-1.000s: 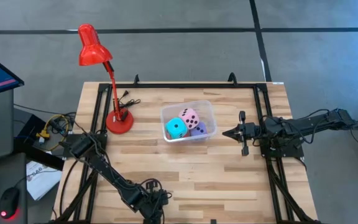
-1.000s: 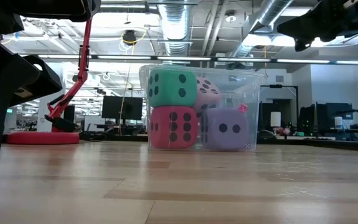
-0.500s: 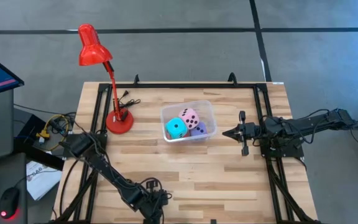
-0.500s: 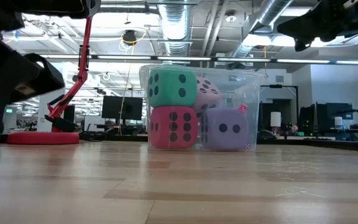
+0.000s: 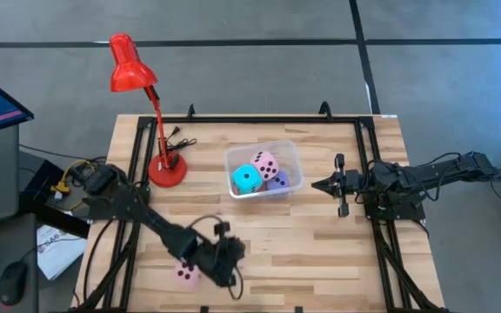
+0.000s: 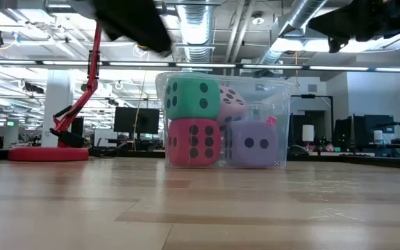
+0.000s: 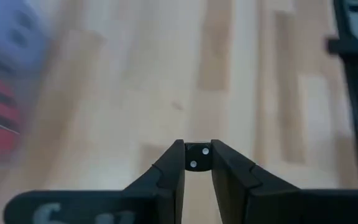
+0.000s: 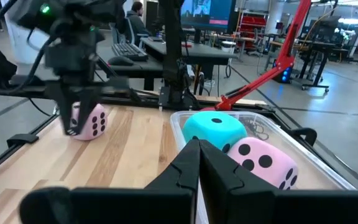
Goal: Pick & Place Dice
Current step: Put the small black die into the transparent bin
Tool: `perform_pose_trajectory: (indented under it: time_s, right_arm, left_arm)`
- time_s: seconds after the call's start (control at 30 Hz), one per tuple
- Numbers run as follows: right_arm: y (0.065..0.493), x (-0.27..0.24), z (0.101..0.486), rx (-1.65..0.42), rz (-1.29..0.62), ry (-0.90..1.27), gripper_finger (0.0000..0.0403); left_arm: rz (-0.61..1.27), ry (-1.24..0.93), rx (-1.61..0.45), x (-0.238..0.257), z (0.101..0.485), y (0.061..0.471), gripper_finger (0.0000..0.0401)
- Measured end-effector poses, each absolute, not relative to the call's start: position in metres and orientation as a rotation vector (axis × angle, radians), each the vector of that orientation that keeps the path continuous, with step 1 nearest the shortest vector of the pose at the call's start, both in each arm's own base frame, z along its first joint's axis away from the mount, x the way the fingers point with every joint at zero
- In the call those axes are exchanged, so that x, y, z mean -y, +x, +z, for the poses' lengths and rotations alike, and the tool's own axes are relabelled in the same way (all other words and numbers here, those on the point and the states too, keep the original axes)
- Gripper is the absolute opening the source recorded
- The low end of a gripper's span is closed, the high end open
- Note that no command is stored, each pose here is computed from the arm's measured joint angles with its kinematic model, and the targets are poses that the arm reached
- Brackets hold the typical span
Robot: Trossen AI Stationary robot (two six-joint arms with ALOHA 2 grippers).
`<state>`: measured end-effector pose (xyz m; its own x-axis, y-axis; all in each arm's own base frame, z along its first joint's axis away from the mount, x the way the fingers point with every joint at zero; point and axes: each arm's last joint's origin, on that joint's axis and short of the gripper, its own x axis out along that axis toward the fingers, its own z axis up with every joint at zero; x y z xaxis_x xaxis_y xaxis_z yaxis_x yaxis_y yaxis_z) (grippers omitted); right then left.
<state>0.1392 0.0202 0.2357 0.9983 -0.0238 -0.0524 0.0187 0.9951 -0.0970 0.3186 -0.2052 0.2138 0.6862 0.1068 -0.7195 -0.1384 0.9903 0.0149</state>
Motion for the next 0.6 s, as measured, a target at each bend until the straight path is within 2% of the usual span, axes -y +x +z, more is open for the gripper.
perform_pose_trajectory:
  time_s: [0.4, 0.6]
  right_arm:
    - [0.139, -0.02, 0.236, -0.049, -0.022, -0.099, 0.0005]
    - [0.139, -0.02, 0.244, 0.028, -0.025, -0.099, 0.0005]
  left_arm:
    - [0.236, 0.021, -0.62, 0.128, 0.262, 0.35, 0.0052]
    - [0.288, 0.013, -0.487, 0.094, 0.277, 0.367, 0.0054]
